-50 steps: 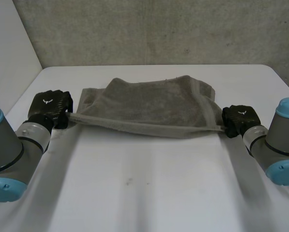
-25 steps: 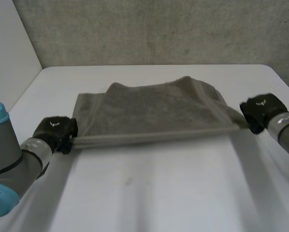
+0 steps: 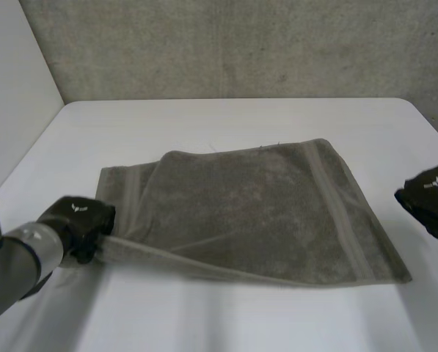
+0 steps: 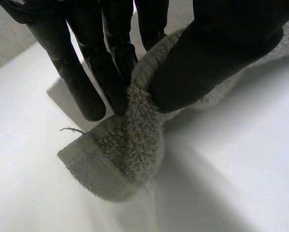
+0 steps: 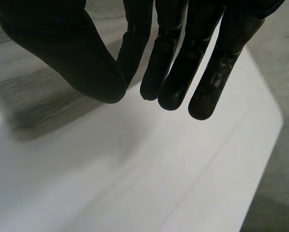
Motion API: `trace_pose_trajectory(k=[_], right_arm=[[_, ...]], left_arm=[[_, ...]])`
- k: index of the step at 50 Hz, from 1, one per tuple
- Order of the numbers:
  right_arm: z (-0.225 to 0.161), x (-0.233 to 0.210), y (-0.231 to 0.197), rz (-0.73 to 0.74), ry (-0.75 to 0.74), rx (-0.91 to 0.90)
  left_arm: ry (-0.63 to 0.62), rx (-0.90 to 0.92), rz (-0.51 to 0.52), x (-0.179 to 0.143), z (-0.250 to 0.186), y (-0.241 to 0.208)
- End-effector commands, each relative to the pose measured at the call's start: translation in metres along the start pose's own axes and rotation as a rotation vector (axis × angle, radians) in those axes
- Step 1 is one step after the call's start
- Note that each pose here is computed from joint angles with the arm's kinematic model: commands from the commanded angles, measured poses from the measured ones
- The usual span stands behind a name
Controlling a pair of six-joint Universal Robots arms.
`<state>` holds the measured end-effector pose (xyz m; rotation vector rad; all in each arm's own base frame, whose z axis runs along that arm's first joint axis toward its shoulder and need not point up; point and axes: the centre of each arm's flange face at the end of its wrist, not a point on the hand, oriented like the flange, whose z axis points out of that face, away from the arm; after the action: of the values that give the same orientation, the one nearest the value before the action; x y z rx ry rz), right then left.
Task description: Fold the laundry
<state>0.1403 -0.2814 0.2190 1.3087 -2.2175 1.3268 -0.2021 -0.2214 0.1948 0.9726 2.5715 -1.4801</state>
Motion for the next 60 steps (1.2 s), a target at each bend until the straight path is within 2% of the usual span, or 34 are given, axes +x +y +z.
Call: trace_pose_trajectory(k=[1,6,8,9,13,17,22,36,50,60], right_arm=[[0.028,-0.008,-0.028,0.027,0.03,0.133],[0.026,-0.022,-0.044,0.083,-0.007,0.187],[0.025,-0.029,-0.042,0.193,-0.043,0.184],[0.025,-0.03,-0.042,0.194,-0.043,0.184],[0.023,-0.046,-0.035,0.343,-0.121,0.179],[0.01,-0.062,-0.032,0.507,-0.215,0.211],[0.001,-0.076,-0.027,0.595,-0.269,0.205],[0.014,-0.094,-0.004,0.585,-0.243,0.206],[0.027,-0.1,0.009,0.505,-0.214,0.15],[0.049,-0.096,0.019,0.481,-0.171,0.159]], left_arm=[[-0.036,0.07,0.004,-0.009,0.042,-0.015],[-0.032,0.082,0.002,-0.008,0.046,-0.019],[-0.023,0.13,0.011,-0.002,0.04,-0.032],[-0.022,0.131,0.011,-0.002,0.04,-0.032],[-0.017,0.257,0.033,0.006,0.024,-0.066],[-0.037,0.339,0.033,0.001,0.02,-0.091],[-0.053,0.351,0.032,-0.001,0.027,-0.098],[-0.064,0.285,0.02,-0.004,0.051,-0.084],[-0.132,0.205,-0.027,-0.037,0.072,-0.063],[-0.122,0.176,-0.031,-0.035,0.072,-0.054]])
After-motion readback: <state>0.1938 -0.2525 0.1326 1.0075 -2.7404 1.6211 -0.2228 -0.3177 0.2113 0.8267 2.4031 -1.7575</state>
